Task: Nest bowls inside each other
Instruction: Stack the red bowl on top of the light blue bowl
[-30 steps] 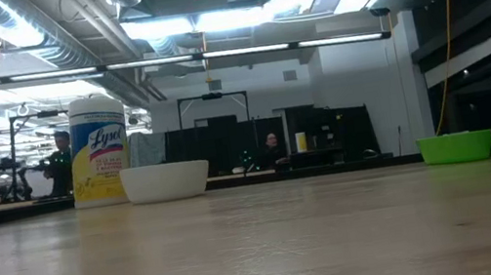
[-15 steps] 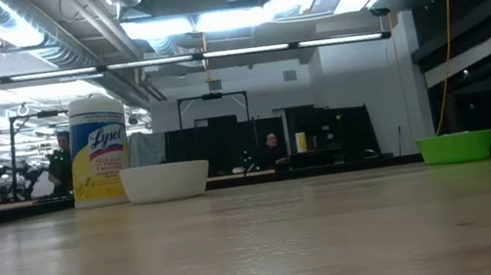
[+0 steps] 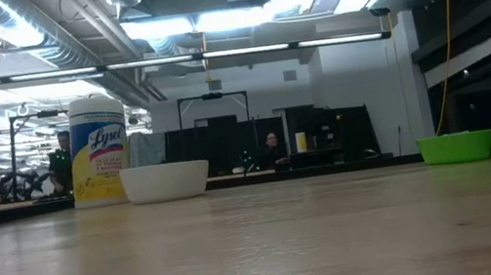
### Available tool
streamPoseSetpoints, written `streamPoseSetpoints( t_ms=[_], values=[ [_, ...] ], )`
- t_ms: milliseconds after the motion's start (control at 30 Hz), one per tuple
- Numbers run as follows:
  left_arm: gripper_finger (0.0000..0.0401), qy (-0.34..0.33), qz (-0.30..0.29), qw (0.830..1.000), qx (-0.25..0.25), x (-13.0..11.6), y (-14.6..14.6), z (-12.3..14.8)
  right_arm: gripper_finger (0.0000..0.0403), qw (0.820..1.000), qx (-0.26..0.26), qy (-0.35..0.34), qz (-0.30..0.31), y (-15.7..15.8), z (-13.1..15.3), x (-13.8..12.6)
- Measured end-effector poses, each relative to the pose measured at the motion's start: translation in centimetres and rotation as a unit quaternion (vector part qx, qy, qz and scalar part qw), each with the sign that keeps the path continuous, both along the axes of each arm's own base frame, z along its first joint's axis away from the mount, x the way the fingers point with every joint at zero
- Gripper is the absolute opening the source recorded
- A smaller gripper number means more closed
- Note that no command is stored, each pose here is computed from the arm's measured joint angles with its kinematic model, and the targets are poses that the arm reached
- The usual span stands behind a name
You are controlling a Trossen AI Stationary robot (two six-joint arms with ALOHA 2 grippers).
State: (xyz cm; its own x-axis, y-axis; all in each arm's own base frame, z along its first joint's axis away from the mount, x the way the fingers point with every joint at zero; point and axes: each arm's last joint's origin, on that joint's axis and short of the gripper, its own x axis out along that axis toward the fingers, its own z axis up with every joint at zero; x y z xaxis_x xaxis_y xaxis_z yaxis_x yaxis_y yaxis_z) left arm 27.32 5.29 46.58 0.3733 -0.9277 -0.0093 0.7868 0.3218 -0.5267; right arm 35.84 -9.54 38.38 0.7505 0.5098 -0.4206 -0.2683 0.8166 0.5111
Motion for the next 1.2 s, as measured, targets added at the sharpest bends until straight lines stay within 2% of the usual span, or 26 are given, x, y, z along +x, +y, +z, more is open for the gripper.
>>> streamPoseSetpoints(
  t_ms=[67,100,133,167,200,267,300,333,367,400,533,667,833,933,1033,1200],
  values=[
    [0.0002,-0.003,0.081,0.997,0.019,-0.6,1.9,-0.7,0.0153,0.993,-0.062,0.082,-0.063,-1.0,-1.3,-1.1],
    [0.0002,0.000,0.139,0.989,0.041,-1.1,2.8,-1.2,0.0150,0.984,-0.094,0.122,-0.094,-1.4,-1.9,-1.6],
    [0.0002,0.008,0.199,0.977,0.076,-1.5,3.7,-1.9,0.0146,0.974,-0.121,0.154,-0.114,-1.7,-2.3,-2.0],
    [0.0002,0.025,0.262,0.957,0.123,-1.9,4.6,-2.7,0.0143,0.964,-0.146,0.179,-0.130,-1.9,-2.6,-2.3],
    [0.0002,0.063,0.328,0.925,0.180,-2.4,5.5,-3.7,0.0140,0.956,-0.161,0.199,-0.145,-2.1,-2.9,-2.6],
    [0.0002,0.174,0.420,0.836,0.306,-3.6,7.2,-5.9,0.0134,0.945,-0.178,0.223,-0.161,-2.2,-3.4,-2.8],
    [0.0002,0.221,0.441,0.793,0.357,-3.9,7.9,-6.8,0.0131,0.942,-0.180,0.229,-0.165,-2.3,-3.5,-2.9],
    [0.0002,0.260,0.450,0.761,0.388,-4.0,8.5,-7.9,0.0129,0.941,-0.181,0.230,-0.167,-2.4,-3.5,-2.9],
    [0.0002,0.293,0.450,0.742,0.402,-4.1,9.0,-8.9,0.0127,0.942,-0.181,0.228,-0.169,-2.5,-3.5,-2.9],
    [0.0002,0.320,0.443,0.731,0.408,-4.3,9.2,-9.8,0.0125,0.942,-0.182,0.225,-0.172,-2.6,-3.5,-2.9],
    [0.0002,0.348,0.434,0.711,0.429,-4.2,9.4,-12.3,0.0120,0.943,-0.181,0.209,-0.184,-2.8,-3.3,-2.6],
    [0.0002,0.354,0.438,0.698,0.442,-3.3,9.2,-15.6,0.0118,0.944,-0.179,0.208,-0.184,-2.8,-3.3,-2.5],
    [0.0002,0.382,0.435,0.686,0.441,-3.3,8.8,-20.2,0.0126,0.944,-0.178,0.205,-0.187,-2.7,-3.2,-2.5],
    [0.0002,0.395,0.432,0.671,0.454,-3.5,8.2,-22.4,0.0132,0.945,-0.177,0.203,-0.185,-2.7,-3.2,-2.4],
    [0.0002,0.377,0.444,0.671,0.458,-3.1,8.0,-23.2,0.0135,0.948,-0.170,0.197,-0.183,-2.7,-3.1,-2.3],
    [0.0002,0.343,0.468,0.670,0.462,-2.3,7.9,-23.1,0.0135,0.950,-0.164,0.186,-0.189,-2.8,-3.0,-2.1]
  ],
)
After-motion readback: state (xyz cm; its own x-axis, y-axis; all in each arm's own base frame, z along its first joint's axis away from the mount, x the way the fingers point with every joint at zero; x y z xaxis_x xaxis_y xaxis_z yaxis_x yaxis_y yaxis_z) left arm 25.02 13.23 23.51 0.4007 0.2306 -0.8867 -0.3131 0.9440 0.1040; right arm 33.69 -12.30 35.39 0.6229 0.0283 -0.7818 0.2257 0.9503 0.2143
